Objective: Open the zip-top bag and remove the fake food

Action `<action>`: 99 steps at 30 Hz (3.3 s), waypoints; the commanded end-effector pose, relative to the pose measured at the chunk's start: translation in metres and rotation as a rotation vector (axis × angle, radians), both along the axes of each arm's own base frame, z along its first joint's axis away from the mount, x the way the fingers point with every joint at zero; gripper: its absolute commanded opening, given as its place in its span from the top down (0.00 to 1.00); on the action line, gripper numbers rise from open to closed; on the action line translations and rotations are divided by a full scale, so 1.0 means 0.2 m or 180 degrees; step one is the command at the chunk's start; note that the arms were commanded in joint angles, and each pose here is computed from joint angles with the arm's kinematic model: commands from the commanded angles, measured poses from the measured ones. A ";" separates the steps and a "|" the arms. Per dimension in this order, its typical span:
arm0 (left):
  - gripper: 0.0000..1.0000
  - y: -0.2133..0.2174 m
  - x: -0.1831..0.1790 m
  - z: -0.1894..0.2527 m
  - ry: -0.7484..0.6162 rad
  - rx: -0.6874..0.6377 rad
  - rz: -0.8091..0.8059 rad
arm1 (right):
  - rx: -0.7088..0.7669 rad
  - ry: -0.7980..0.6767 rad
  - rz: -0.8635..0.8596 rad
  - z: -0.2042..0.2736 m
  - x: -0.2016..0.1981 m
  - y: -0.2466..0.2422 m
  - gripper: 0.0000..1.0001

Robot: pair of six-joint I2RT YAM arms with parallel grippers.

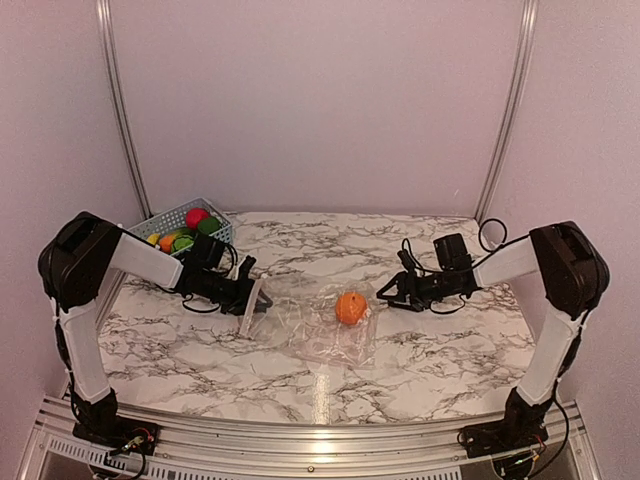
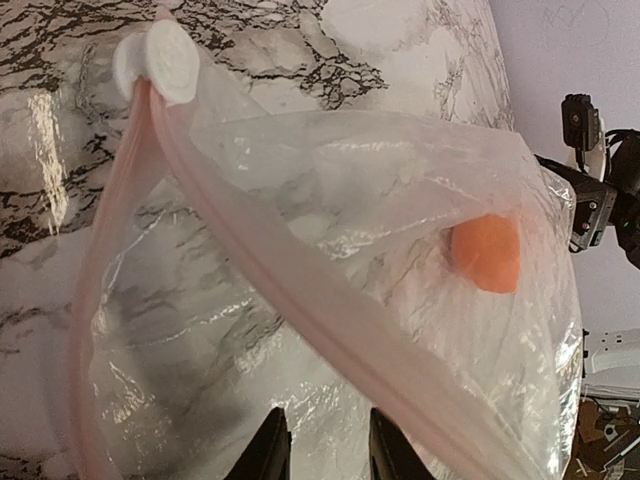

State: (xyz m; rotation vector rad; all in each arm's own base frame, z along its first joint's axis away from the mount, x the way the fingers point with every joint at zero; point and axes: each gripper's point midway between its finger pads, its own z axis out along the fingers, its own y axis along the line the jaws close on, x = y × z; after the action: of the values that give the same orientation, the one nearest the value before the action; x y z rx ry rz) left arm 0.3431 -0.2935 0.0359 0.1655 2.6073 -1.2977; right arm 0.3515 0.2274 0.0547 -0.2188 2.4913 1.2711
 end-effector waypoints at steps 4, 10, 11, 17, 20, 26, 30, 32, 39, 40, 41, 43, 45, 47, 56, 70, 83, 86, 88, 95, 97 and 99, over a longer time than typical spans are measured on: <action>0.69 -0.09 0.06 0.03 -0.0078 -0.0119 -0.0083 | 0.0158 -0.0038 0.0271 -0.04 0.04 0.18 0.50; 0.66 -0.22 0.07 0.01 -0.0031 -0.0262 -0.0178 | 0.0210 -0.0010 0.0451 -0.08 0.00 0.33 0.73; 0.65 -0.25 0.06 0.01 -0.0026 -0.0286 -0.0194 | 0.0206 -0.0005 0.0450 -0.08 0.00 0.35 0.79; 0.58 -0.39 -0.01 0.00 0.0016 -0.0436 -0.0336 | 0.0130 0.0100 0.0357 -0.13 -0.01 0.39 1.00; 0.55 -0.44 -0.04 0.00 0.0061 -0.0516 -0.0366 | 0.0099 0.0092 0.0322 -0.13 0.00 0.40 1.00; 0.46 -0.48 -0.07 -0.02 0.0092 -0.0549 -0.0369 | 0.0158 0.0071 0.0364 -0.11 -0.03 0.44 1.00; 0.39 -0.54 -0.10 -0.02 0.0111 -0.0607 -0.0418 | 0.0130 0.0120 0.0446 -0.15 -0.08 0.50 1.00; 0.36 -0.57 -0.11 -0.01 0.0112 -0.0653 -0.0432 | 0.0120 0.0137 0.0455 -0.16 -0.09 0.52 1.00; 0.31 -0.66 -0.12 0.04 0.0076 -0.0831 -0.0449 | 0.0140 0.0117 0.0441 -0.15 -0.09 0.57 1.00; 0.30 -0.68 -0.12 0.05 0.0061 -0.0845 -0.0458 | 0.0151 0.0111 0.0450 -0.14 -0.09 0.58 1.00; 0.29 -0.69 -0.13 0.06 0.0054 -0.0855 -0.0463 | 0.0157 0.0106 0.0466 -0.14 -0.09 0.59 1.00; 0.28 -0.71 -0.13 0.07 0.0044 -0.0888 -0.0482 | 0.0164 0.0107 0.0498 -0.14 -0.10 0.61 1.00; 0.26 -0.73 -0.14 0.09 0.0037 -0.0944 -0.0515 | 0.0162 0.0112 0.0526 -0.14 -0.11 0.63 1.00; 0.25 -0.74 -0.16 0.10 0.0028 -0.0987 -0.0549 | 0.0121 0.0110 0.0511 -0.15 -0.10 0.64 1.00; 0.27 -0.73 -0.25 0.17 -0.0140 -0.0923 -0.0767 | -0.0048 0.0087 0.0201 -0.15 -0.02 0.61 1.00; 0.42 -0.61 -0.43 0.16 -0.0401 -0.0507 -0.1019 | -0.0080 0.0074 0.0025 -0.13 -0.04 0.51 1.00; 0.31 -0.83 -0.44 0.08 -0.0255 -0.0632 -0.0813 | -0.0059 0.0143 0.0113 -0.14 -0.12 0.59 1.00; 0.25 -0.84 -0.39 0.07 -0.0259 -0.0666 -0.0660 | -0.0086 0.0160 0.0209 -0.15 -0.16 0.63 1.00; 0.23 -0.87 -0.37 0.09 -0.0259 -0.0786 -0.0589 | -0.0099 0.0165 0.0271 -0.15 -0.19 0.66 1.00; 0.20 -0.92 -0.35 0.07 -0.0203 -0.0894 -0.0592 | -0.0039 0.0137 0.0438 -0.13 -0.23 0.74 1.00; 0.22 -0.91 -0.36 0.05 -0.0161 -0.0874 -0.0601 | 0.0007 0.0114 0.0461 -0.11 -0.23 0.75 1.00; 0.27 -0.88 -0.38 0.06 -0.0169 -0.0868 -0.0628 | -0.0006 0.0072 0.0414 -0.09 -0.21 0.73 1.00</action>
State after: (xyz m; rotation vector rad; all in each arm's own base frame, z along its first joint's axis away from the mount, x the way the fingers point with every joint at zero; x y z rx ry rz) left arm 0.2636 -0.4708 0.0493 0.4291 2.4168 -1.6793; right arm 0.3186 0.3620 0.0282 -0.3137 2.5380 1.2967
